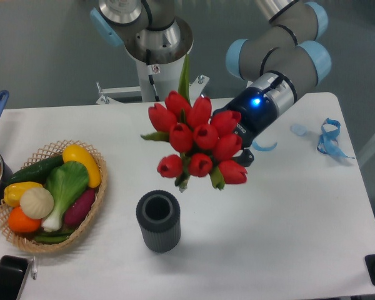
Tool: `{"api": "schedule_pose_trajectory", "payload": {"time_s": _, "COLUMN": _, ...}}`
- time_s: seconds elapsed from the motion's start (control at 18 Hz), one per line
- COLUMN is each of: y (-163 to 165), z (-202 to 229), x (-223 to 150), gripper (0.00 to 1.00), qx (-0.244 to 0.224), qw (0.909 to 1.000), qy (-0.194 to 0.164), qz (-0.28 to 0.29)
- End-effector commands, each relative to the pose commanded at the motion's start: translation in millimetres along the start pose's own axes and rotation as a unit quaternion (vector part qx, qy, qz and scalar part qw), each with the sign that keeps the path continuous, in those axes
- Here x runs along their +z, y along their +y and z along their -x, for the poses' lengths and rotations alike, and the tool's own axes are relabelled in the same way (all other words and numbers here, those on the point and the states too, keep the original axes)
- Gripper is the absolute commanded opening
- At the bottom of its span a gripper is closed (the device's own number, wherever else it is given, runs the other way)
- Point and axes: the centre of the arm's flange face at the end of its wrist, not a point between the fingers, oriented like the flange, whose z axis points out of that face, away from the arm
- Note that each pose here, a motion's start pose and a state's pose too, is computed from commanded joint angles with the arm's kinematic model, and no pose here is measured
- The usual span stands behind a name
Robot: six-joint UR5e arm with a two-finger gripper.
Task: Insert the flowers into the vase
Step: 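Lift the tulip bunch upright and swing it above the grey vase, then lower the tulip stems down into the grey vase opening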
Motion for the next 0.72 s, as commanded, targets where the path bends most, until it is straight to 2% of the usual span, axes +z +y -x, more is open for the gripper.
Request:
{"api": "schedule_pose_trajectory", "payload": {"time_s": 0.22, "y": 5.3, "z": -6.6, "x": 21.3, "gripper": 0.22, "qx": 0.02, "qw": 0.9996, "qy": 0.022, "qz": -0.003}}
{"api": "schedule_pose_trajectory", "payload": {"time_s": 0.33, "y": 11.8, "z": -5.2, "x": 21.9, "gripper": 0.22, "qx": 0.012, "qw": 0.9992, "qy": 0.032, "qz": -0.021}}
{"api": "schedule_pose_trajectory", "payload": {"time_s": 0.72, "y": 36.0, "z": -1.6, "x": 15.3, "gripper": 0.22, "qx": 0.037, "qw": 0.9984, "qy": 0.029, "qz": -0.032}}
